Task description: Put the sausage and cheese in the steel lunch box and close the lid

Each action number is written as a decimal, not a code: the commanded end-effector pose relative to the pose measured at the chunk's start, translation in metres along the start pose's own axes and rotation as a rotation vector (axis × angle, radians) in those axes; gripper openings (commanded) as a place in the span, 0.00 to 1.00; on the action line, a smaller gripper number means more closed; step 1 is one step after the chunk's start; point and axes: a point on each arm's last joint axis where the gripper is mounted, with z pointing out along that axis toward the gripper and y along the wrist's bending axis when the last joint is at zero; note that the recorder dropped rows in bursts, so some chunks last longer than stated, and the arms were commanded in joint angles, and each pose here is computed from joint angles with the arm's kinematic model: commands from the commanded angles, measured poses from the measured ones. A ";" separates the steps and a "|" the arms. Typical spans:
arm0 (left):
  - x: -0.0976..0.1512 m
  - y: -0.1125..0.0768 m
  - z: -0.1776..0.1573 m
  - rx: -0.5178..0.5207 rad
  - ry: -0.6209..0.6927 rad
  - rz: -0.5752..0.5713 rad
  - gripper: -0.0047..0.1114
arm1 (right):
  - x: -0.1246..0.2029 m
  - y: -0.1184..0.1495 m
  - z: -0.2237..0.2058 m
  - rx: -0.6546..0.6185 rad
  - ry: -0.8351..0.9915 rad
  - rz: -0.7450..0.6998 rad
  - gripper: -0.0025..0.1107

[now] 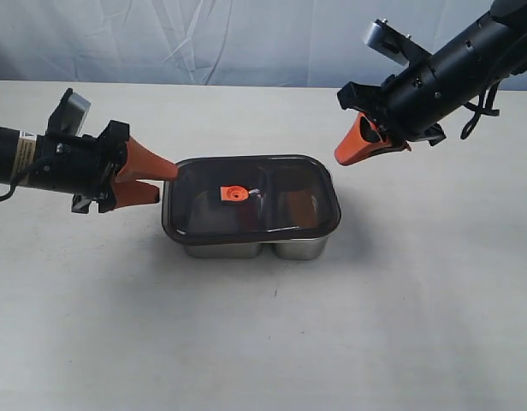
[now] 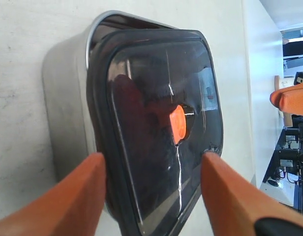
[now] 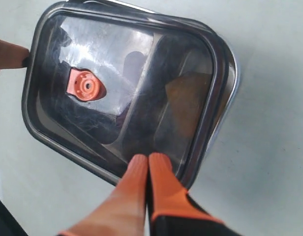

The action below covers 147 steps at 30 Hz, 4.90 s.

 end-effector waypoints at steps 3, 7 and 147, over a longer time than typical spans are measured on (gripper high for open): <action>0.001 -0.002 0.000 0.003 0.009 0.011 0.52 | 0.001 0.001 -0.004 0.010 0.005 -0.013 0.01; 0.002 0.001 -0.001 -0.029 0.024 0.028 0.52 | 0.009 -0.004 -0.006 0.086 0.019 -0.002 0.01; 0.222 -0.223 -0.184 0.087 -0.956 0.926 0.04 | 0.297 0.122 -0.193 0.490 -0.730 -0.024 0.01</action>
